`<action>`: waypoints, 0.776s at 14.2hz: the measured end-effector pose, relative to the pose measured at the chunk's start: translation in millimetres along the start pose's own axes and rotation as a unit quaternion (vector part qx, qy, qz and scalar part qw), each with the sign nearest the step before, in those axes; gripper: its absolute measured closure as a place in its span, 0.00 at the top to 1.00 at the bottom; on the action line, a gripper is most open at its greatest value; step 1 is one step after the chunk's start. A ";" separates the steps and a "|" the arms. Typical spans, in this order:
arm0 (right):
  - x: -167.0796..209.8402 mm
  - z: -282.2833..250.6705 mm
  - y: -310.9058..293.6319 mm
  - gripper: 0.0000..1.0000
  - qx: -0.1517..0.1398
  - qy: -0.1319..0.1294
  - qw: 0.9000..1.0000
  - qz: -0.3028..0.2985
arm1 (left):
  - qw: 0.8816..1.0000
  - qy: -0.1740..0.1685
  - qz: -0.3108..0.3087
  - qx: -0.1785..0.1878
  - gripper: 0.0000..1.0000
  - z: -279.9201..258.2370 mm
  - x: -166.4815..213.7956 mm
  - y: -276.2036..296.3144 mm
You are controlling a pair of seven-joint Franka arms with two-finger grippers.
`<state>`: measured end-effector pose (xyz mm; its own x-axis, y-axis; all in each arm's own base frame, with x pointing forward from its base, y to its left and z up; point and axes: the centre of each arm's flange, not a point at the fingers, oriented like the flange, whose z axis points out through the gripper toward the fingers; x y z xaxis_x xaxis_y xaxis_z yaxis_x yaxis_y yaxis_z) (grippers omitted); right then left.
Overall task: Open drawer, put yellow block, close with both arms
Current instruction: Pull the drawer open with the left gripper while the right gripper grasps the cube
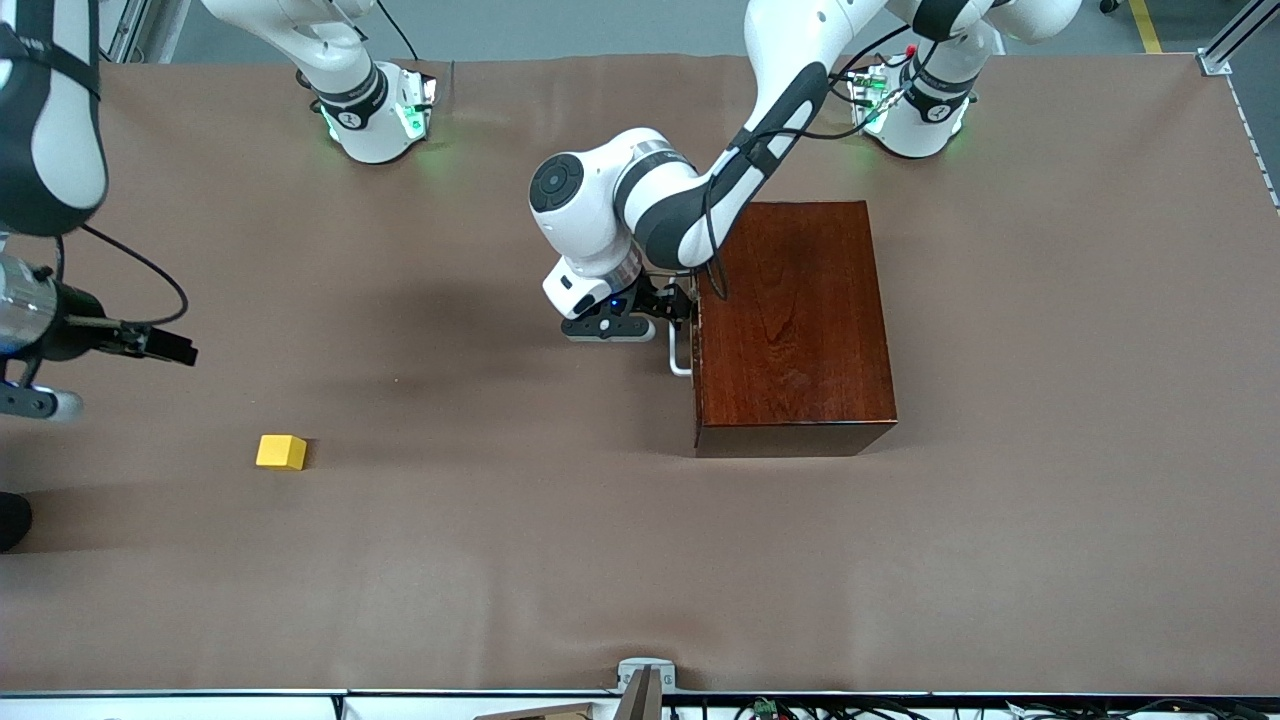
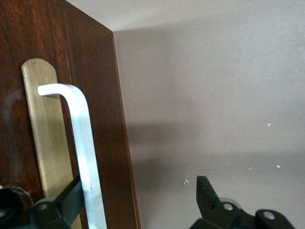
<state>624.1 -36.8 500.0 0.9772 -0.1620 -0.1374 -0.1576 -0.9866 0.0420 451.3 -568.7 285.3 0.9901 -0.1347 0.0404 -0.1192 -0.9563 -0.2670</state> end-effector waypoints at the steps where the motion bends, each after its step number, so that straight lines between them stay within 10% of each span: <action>1: 5.7 12.5 -1.5 1.00 -0.002 -0.008 1.000 0.000 | 1.000 0.001 -0.006 -0.001 1.00 0.9 -0.1 1.1; 11: 55.8 126.3 -12.3 1.00 -0.012 -0.003 0.999 -0.049 | 0.997 0.033 -0.056 -0.051 1.00 -14.3 -12.8 29.1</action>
<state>662.6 -36.1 366.8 0.9868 -0.0639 -0.1487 -0.0568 -0.9970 0.0520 434.1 -598.5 290.8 0.9908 -0.0399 0.1291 -0.0192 -0.9874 -0.1572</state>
